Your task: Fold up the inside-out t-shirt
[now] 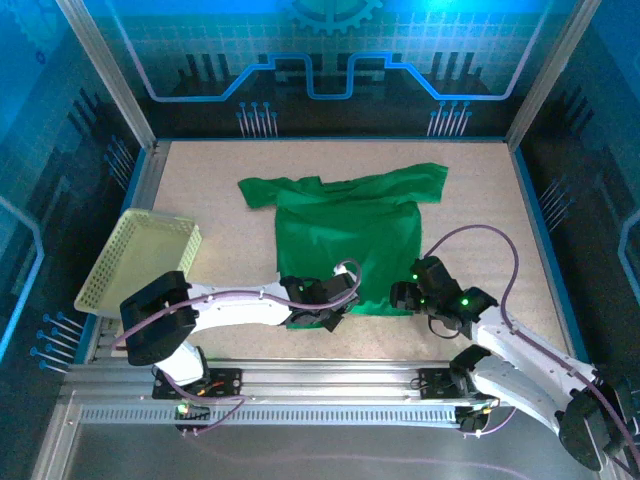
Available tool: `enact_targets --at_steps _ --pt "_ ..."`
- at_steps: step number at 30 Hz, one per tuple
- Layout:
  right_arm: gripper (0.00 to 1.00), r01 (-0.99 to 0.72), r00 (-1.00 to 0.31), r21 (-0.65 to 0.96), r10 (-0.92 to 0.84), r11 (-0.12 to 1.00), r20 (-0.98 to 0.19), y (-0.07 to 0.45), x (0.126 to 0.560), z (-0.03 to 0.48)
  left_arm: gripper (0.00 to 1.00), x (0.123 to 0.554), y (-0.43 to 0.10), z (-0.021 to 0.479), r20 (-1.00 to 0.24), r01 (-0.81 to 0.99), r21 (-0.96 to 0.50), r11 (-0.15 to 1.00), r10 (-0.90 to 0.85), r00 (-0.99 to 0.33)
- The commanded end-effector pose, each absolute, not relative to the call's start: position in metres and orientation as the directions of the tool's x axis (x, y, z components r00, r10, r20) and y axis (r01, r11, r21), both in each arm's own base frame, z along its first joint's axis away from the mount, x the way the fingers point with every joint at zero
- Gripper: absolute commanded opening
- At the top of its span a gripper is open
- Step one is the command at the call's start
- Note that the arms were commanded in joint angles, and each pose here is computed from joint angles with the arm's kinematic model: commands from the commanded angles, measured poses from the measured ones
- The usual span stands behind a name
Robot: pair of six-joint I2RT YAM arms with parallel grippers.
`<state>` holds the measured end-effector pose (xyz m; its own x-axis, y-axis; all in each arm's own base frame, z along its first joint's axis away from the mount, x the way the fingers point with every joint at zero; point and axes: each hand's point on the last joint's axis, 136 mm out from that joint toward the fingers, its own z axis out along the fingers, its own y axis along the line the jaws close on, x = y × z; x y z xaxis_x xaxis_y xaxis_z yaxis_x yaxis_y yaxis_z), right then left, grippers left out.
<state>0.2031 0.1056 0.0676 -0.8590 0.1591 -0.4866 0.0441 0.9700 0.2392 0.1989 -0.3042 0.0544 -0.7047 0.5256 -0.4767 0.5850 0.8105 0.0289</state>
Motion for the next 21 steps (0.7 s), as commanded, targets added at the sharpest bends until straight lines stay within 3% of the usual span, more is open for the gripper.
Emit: enact_targets --at_steps 1,5,8,21 --pt "0.74 0.030 -0.847 0.258 0.162 0.966 -0.507 0.111 0.211 0.078 0.16 0.200 -0.301 0.060 -0.500 0.587 0.048 0.808 0.528 -0.686" --pt "0.75 0.027 -0.849 0.258 0.158 0.966 -0.504 0.112 0.212 0.079 0.12 0.198 -0.307 0.059 -0.497 0.599 0.026 0.801 0.530 -0.687" --pt "0.75 0.025 -0.847 0.257 0.158 0.966 -0.508 0.112 0.212 0.080 0.26 0.193 -0.310 0.058 -0.491 0.615 -0.004 0.789 0.534 -0.688" --pt "0.75 0.023 -0.848 0.251 0.152 0.968 -0.507 0.112 0.213 0.080 0.52 0.172 -0.306 0.045 -0.468 0.658 -0.021 0.753 0.574 -0.672"
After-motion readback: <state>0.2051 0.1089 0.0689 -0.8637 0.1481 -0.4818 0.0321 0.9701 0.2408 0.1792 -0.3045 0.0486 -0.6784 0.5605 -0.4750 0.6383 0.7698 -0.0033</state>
